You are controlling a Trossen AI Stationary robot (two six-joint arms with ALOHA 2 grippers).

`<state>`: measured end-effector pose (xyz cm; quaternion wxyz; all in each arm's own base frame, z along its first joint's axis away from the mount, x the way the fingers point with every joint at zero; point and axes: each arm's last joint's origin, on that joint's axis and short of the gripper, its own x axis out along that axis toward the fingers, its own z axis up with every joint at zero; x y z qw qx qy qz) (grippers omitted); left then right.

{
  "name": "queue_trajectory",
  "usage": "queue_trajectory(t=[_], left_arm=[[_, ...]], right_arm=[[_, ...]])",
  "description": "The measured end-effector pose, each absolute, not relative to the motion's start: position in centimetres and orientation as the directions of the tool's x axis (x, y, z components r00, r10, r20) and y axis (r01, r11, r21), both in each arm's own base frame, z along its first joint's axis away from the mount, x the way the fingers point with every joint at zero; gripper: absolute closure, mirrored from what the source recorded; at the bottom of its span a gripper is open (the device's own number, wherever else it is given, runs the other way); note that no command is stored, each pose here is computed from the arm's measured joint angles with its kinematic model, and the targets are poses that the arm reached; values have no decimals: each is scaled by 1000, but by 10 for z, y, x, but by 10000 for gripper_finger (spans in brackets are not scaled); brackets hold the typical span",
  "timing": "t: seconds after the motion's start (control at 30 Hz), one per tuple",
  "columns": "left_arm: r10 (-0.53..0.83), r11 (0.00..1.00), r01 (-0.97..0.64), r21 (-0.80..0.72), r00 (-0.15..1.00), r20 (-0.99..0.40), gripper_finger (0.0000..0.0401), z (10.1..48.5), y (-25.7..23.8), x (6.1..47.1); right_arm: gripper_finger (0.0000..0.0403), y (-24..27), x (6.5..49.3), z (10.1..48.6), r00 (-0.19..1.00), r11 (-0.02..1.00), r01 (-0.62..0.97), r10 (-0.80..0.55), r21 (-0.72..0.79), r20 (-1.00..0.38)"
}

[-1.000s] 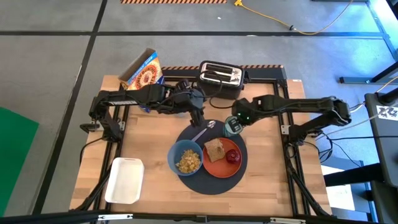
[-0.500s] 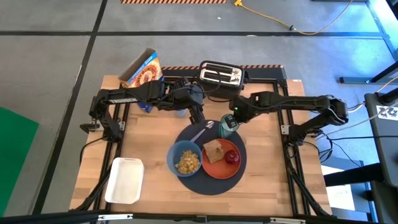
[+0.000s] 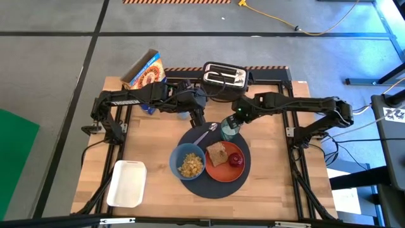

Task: Arrange a breakfast setting
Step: Return to Home Position

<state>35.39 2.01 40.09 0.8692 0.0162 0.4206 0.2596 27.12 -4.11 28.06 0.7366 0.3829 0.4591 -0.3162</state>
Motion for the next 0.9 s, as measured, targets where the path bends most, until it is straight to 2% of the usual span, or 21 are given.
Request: queue_trajectory(t=[0.07,0.17,0.4,0.53,0.67,0.8,0.9], left_arm=[[430,885,-405,229,527,-733,170,401,20,354],[313,935,-337,115,623,-717,170,413,22,352],[296,944,-323,62,754,-587,170,449,34,325],[72,993,-102,-65,931,-358,171,461,31,319],[-86,996,80,-46,986,-145,171,450,19,307],[-146,988,143,-60,988,-52,171,413,18,303],[-135,988,136,-67,990,27,171,397,18,297]], right_arm=[[245,-42,273,287,392,521,808,-130,273,-911],[235,-42,274,305,450,544,780,-144,309,-881],[228,-39,246,363,629,644,670,-230,368,-743],[228,-23,221,391,806,796,460,-190,393,-560],[229,0,201,402,956,901,157,-36,405,-291],[229,16,187,392,994,919,-70,98,387,-54],[229,20,179,378,991,925,-132,124,356,44]])
